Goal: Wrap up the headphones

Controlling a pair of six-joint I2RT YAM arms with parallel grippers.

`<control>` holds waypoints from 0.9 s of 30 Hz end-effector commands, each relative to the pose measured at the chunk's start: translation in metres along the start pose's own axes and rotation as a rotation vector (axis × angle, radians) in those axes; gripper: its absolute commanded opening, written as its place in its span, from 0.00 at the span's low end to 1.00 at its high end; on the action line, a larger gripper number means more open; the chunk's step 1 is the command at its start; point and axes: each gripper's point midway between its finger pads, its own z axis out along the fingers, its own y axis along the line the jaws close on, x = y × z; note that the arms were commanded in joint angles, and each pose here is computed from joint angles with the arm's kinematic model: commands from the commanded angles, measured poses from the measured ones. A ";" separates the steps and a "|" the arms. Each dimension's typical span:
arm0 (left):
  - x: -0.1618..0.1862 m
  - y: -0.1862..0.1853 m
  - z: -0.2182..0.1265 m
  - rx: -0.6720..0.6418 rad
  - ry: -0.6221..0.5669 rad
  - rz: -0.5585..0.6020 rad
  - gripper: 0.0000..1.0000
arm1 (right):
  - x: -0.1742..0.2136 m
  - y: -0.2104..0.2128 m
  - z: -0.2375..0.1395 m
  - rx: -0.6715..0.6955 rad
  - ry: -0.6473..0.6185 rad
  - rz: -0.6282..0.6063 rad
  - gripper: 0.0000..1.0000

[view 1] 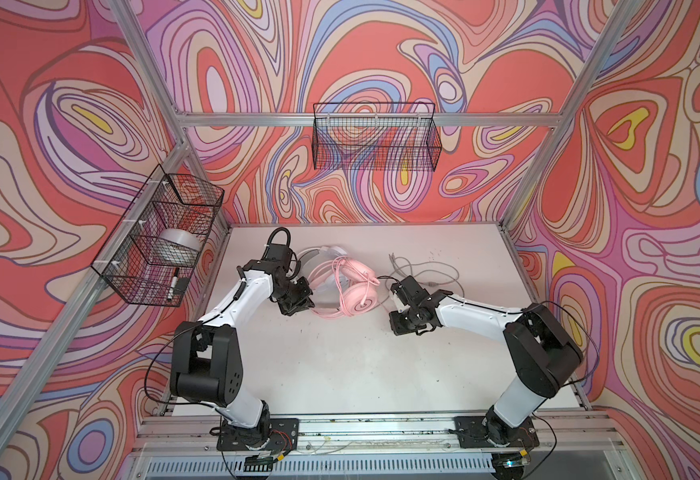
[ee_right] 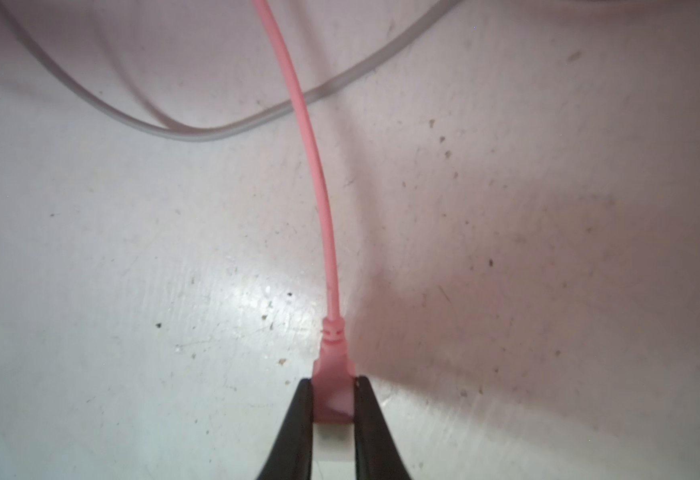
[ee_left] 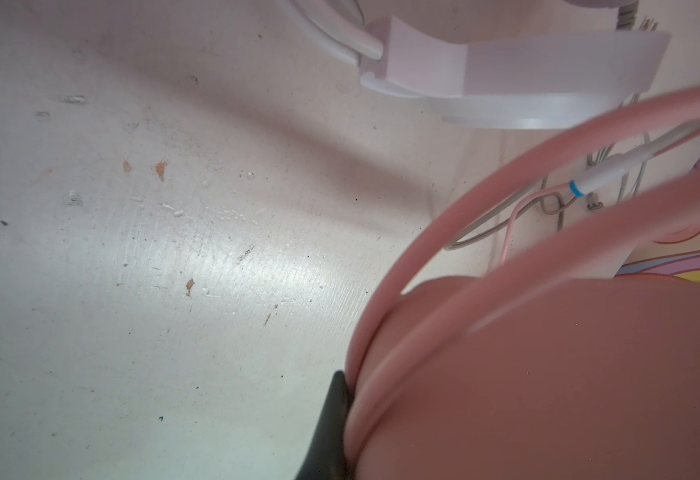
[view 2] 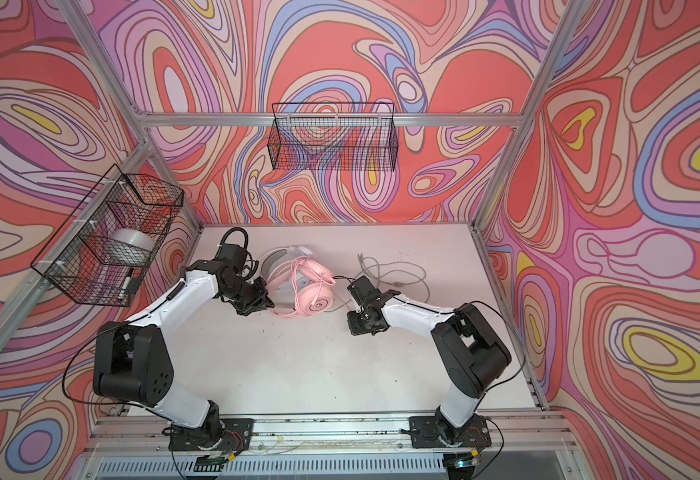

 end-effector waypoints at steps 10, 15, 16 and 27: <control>-0.022 -0.022 -0.010 0.071 -0.087 -0.070 0.00 | 0.004 0.037 -0.039 -0.121 -0.099 -0.226 0.00; -0.025 -0.030 -0.016 0.073 -0.113 -0.073 0.00 | 0.009 0.054 -0.051 -0.157 -0.143 -0.311 0.00; -0.026 -0.030 -0.016 0.070 -0.117 -0.076 0.00 | 0.010 0.059 -0.055 -0.170 -0.157 -0.333 0.00; -0.028 -0.030 -0.015 -0.008 -0.138 -0.057 0.00 | 0.021 0.092 -0.090 -0.266 -0.237 -0.573 0.00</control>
